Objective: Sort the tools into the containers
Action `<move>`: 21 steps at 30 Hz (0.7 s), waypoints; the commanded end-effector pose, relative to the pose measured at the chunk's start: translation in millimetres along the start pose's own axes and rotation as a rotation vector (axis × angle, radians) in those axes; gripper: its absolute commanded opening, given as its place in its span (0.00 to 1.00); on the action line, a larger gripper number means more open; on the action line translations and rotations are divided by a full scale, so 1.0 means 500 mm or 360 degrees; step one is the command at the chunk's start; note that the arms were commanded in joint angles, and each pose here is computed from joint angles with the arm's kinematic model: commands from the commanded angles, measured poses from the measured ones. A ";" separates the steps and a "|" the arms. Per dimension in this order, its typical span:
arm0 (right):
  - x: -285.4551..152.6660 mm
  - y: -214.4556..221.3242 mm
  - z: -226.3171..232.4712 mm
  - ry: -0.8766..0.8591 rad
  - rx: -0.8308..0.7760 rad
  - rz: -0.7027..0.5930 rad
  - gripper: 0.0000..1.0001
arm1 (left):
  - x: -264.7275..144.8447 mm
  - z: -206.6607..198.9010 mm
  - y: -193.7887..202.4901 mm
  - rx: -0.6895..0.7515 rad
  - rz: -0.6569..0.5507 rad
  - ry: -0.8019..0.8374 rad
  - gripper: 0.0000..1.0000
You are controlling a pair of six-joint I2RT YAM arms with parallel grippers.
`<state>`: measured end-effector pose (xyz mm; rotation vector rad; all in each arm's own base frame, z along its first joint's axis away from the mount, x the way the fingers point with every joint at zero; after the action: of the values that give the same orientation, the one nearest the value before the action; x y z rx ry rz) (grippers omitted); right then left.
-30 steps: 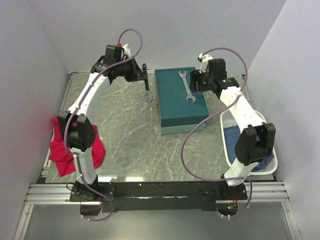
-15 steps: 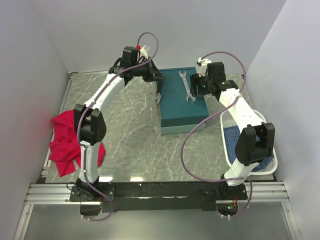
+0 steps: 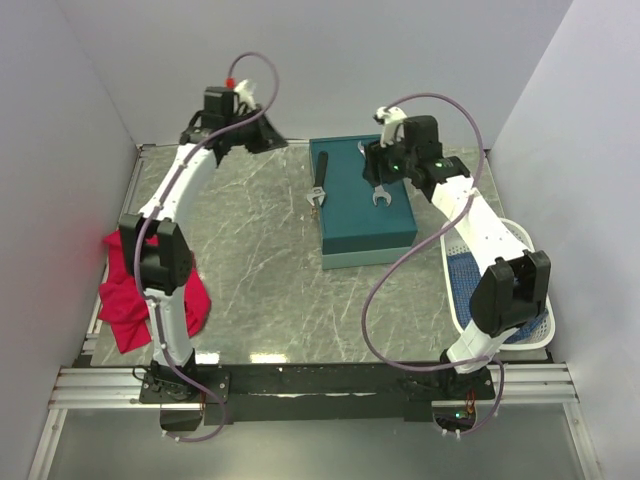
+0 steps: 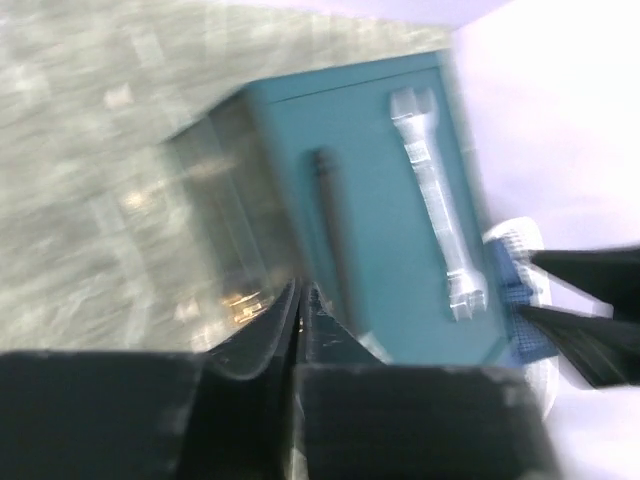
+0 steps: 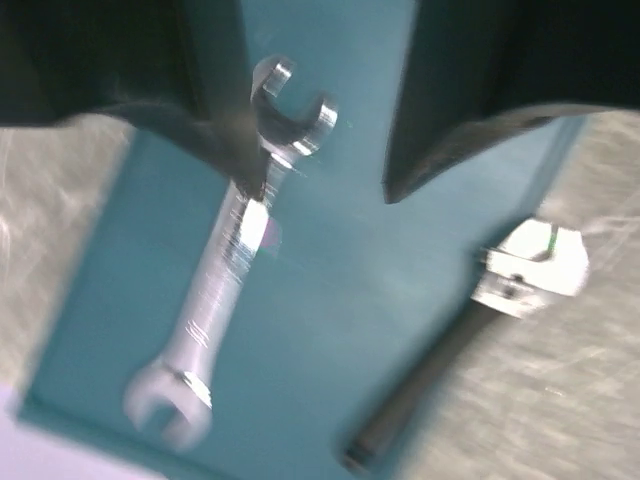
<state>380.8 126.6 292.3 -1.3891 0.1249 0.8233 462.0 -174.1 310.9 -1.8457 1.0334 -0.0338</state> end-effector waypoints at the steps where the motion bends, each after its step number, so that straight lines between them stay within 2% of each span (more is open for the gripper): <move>1: 0.008 -0.071 0.071 -0.0172 -0.0082 -0.0186 0.46 | -0.036 0.048 0.042 -0.0032 0.0116 -0.0083 0.01; 3: 0.043 -0.068 0.094 -0.0203 -0.0071 -0.0158 0.38 | -0.040 0.065 0.057 -0.0085 0.0143 -0.0081 0.01; 4: 0.065 -0.074 0.103 -0.0228 -0.0070 -0.0154 0.28 | -0.037 0.075 0.077 -0.0124 0.0188 -0.0093 0.01; 5: 0.076 -0.076 0.118 -0.0256 -0.0073 -0.0148 0.22 | -0.038 0.079 0.084 -0.0150 0.0211 -0.0095 0.01; 7: 0.110 -0.084 0.135 -0.0284 -0.0079 -0.0128 0.16 | -0.039 0.087 0.105 -0.0202 0.0250 -0.0091 0.01; 13: 0.180 -0.075 0.176 -0.0338 -0.0109 -0.0064 0.14 | -0.051 0.077 0.125 -0.0261 0.0265 -0.0020 0.01; 21: 0.221 -0.029 0.192 -0.0376 -0.0131 0.0064 0.14 | -0.066 0.064 0.119 -0.0244 0.0236 -0.0016 0.01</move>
<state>432.8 254.0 248.2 -1.3631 0.0002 1.0399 425.5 -136.5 225.1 -1.8884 1.2358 0.2865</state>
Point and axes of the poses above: each gripper's point midway between its finger pads, its own x axis out along the fingers, its own z axis along the line the jaws close on, y = z × x, the point moved 9 cm from there along -x, back along the fingers, and after that the axes turned 12 degrees about x, right-handed, at the moved point
